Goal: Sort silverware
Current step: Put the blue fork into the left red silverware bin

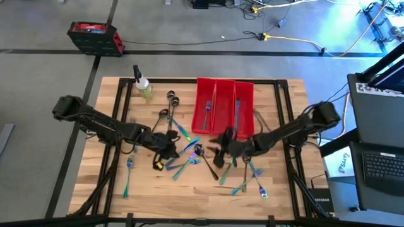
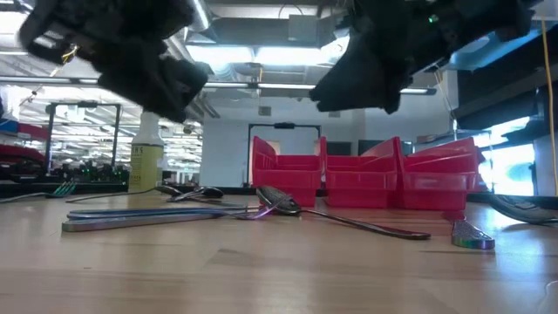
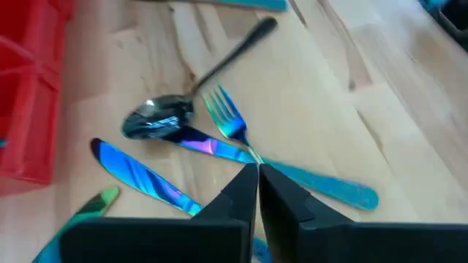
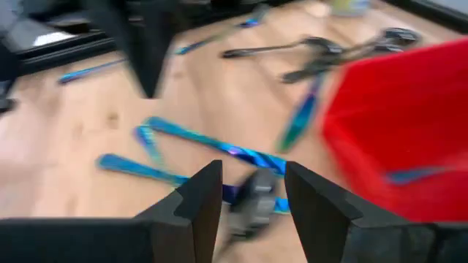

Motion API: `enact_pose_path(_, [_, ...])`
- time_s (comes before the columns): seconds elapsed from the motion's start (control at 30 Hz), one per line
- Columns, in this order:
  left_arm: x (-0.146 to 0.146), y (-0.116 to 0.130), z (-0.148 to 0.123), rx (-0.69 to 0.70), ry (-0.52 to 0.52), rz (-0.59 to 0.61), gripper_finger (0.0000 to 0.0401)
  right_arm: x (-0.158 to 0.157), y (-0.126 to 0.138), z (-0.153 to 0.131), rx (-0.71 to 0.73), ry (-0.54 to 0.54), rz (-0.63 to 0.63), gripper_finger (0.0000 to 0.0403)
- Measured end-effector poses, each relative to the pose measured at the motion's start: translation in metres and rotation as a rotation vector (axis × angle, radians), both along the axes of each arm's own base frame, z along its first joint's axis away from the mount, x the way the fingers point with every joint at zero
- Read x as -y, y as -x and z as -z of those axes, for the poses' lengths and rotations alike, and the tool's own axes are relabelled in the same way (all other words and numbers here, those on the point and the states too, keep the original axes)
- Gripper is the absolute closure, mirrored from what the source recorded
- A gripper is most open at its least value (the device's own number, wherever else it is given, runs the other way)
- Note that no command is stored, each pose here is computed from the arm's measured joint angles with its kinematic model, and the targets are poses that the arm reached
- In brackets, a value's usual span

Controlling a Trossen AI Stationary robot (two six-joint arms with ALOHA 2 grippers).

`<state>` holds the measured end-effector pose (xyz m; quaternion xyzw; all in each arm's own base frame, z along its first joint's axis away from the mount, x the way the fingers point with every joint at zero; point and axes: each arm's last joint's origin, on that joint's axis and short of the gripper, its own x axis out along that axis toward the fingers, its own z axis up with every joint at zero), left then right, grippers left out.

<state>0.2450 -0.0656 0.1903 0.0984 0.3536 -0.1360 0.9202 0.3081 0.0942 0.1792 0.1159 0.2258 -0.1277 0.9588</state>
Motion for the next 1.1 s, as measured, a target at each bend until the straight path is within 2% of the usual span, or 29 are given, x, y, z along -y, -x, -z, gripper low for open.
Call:
enact_pose_path(0.13, [0.006, 0.004, 0.005, -0.004, -0.019, 0.027, 0.0401, -0.027, -0.021, 0.01, -0.01, 0.077, -0.021, 0.0285])
enact_pose_path(0.27, [0.01, 0.012, 0.015, -0.03, -0.029, 0.042, 0.0401, -0.04, -0.043, 0.014, -0.029, 0.146, -0.048, 0.0328])
enact_pose_path(0.4, [0.019, 0.022, 0.025, -0.047, -0.088, 0.026, 0.0401, -0.033, -0.058, 0.02, -0.075, 0.068, -0.059, 0.0388])
enact_pose_path(0.5, [0.028, 0.027, 0.027, -0.023, -0.125, 0.013, 0.0401, -0.033, -0.061, 0.018, -0.075, 0.026, -0.1, 0.0396])
enact_pose_path(0.57, [0.034, 0.031, 0.029, -0.01, -0.11, 0.02, 0.0401, -0.036, -0.061, 0.017, -0.071, 0.016, -0.121, 0.04])
enact_pose_path(0.67, [0.038, 0.037, 0.036, -0.022, -0.021, -0.041, 0.0401, -0.037, -0.061, 0.017, -0.086, 0.011, -0.171, 0.0402])
enact_pose_path(0.77, [0.037, 0.04, 0.04, -0.064, 0.091, -0.152, 0.0401, -0.04, -0.06, 0.021, -0.103, 0.086, -0.186, 0.0402])
enact_pose_path(0.87, [0.039, 0.04, 0.039, -0.091, 0.2, -0.203, 0.0401, -0.035, -0.06, 0.025, -0.145, 0.117, -0.191, 0.0402])
enact_pose_path(1.0, [0.04, 0.039, 0.038, -0.13, 0.398, -0.36, 0.0401, -0.024, -0.063, 0.03, -0.182, 0.11, -0.219, 0.0403])
enact_pose_path(1.1, [0.042, 0.04, 0.038, -0.199, 0.492, -0.352, 0.0401, -0.017, -0.064, 0.034, -0.213, 0.131, -0.231, 0.0403])
